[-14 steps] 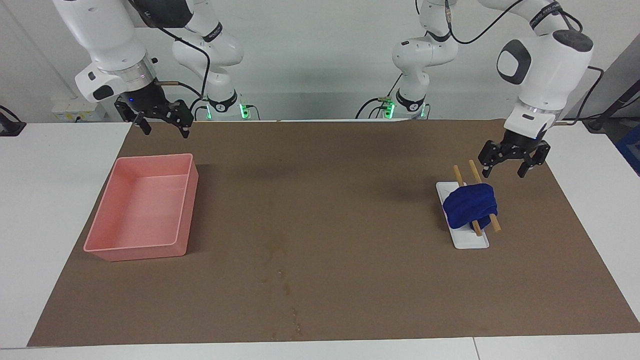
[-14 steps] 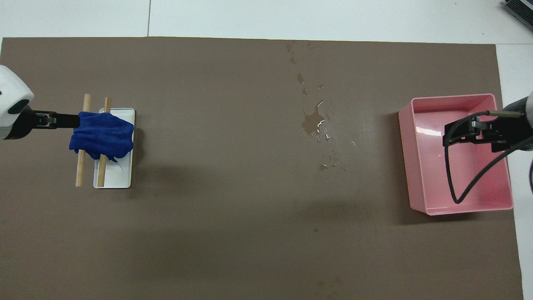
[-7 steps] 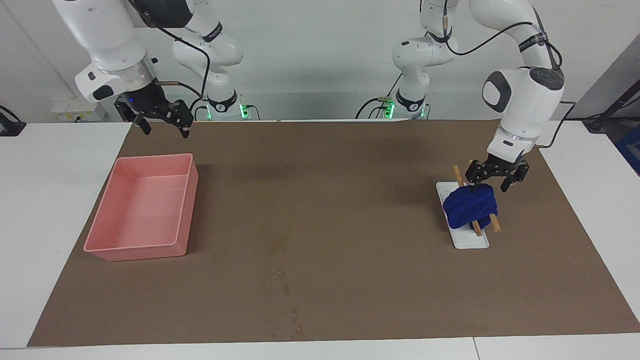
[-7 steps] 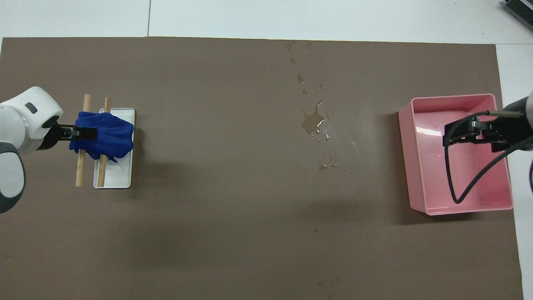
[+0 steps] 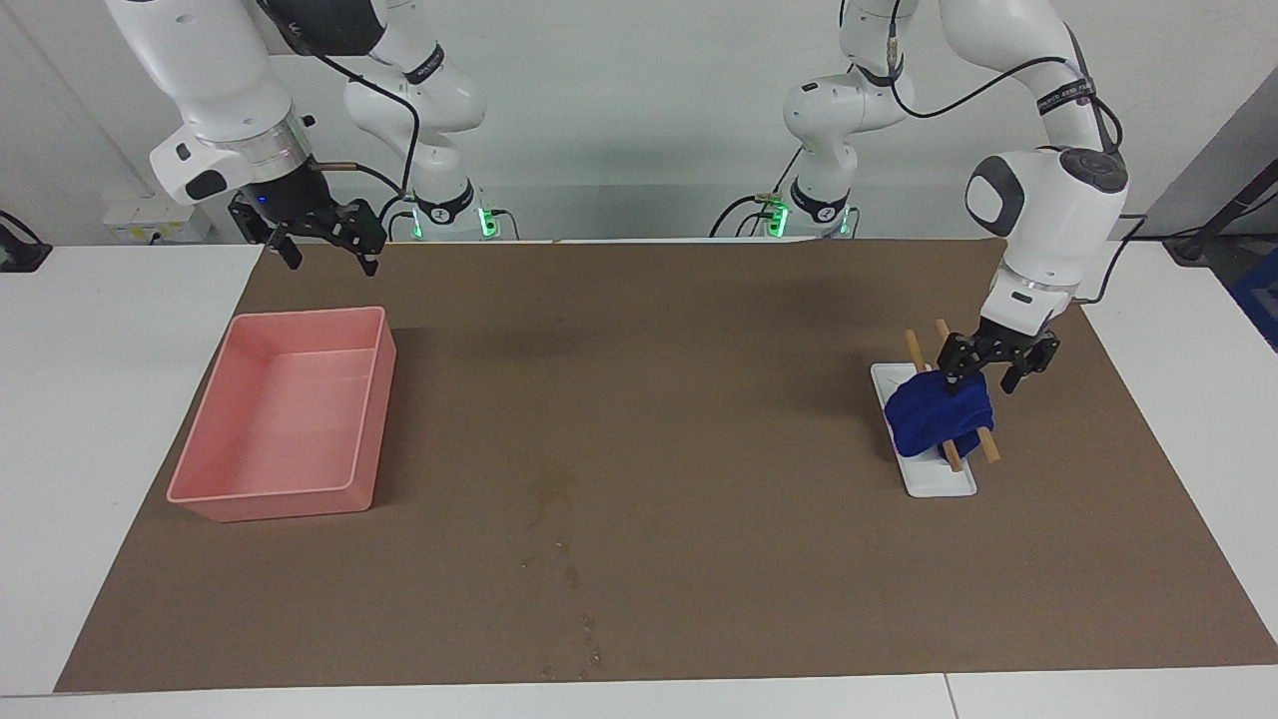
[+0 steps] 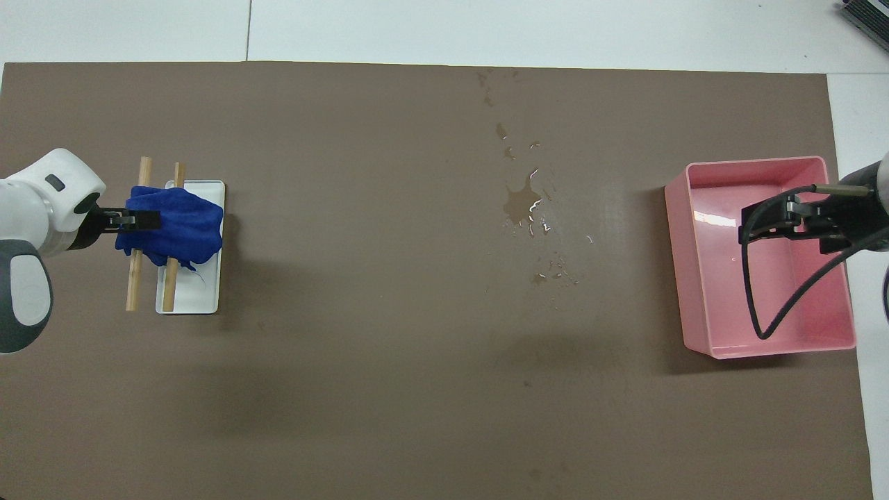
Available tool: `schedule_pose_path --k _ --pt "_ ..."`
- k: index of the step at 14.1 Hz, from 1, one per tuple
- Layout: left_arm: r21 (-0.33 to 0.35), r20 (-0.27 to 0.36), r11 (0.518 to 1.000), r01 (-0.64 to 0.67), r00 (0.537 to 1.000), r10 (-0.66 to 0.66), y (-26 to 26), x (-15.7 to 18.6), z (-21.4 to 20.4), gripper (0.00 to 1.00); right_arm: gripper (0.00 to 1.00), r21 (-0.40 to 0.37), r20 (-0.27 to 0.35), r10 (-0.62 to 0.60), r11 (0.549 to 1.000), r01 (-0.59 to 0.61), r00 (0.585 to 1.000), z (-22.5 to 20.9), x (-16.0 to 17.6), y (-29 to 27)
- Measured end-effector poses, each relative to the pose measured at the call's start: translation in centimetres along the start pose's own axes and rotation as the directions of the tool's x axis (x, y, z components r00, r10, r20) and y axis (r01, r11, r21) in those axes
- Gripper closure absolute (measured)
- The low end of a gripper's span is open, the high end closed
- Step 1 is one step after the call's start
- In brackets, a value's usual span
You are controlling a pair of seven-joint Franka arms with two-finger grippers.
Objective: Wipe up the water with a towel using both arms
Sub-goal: 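Gather the blue towel off the white tray with the left gripper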
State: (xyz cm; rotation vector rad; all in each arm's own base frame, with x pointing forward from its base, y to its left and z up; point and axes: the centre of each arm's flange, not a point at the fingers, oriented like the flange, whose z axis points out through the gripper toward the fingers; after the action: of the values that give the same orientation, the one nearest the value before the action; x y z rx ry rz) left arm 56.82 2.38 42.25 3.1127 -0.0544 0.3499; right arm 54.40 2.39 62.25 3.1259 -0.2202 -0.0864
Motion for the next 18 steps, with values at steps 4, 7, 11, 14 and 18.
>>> schedule_pose_path --k 4,7,11,14,18 --pt "-0.047 -0.001 0.996 0.077 0.997 -0.077 0.05 0.04 0.39 0.27 0.0 0.0 0.0 0.0 1.0 0.0 1.0 0.0 0.0 0.0" --pt "-0.049 -0.001 0.995 0.09 0.996 -0.09 -0.16 0.05 0.35 0.59 0.0 0.0 0.0 0.0 1.0 0.0 1.0 0.0 0.0 0.0" --pt "-0.052 0.005 0.993 0.101 0.995 -0.101 -0.6 0.16 0.2 0.73 0.0 0.0 0.0 0.0 1.0 0.0 1.0 0.0 0.0 0.0" --pt "-0.053 0.008 0.994 0.101 0.995 -0.1 -0.57 0.23 0.18 0.73 0.0 0.0 0.0 0.0 1.0 0.0 1.0 0.0 0.0 0.0" --pt "-0.055 0.019 0.994 0.098 0.995 -0.097 -0.44 0.38 0.08 0.73 0.0 0.0 0.0 0.0 1.0 0.0 1.0 0.0 0.0 0.0"
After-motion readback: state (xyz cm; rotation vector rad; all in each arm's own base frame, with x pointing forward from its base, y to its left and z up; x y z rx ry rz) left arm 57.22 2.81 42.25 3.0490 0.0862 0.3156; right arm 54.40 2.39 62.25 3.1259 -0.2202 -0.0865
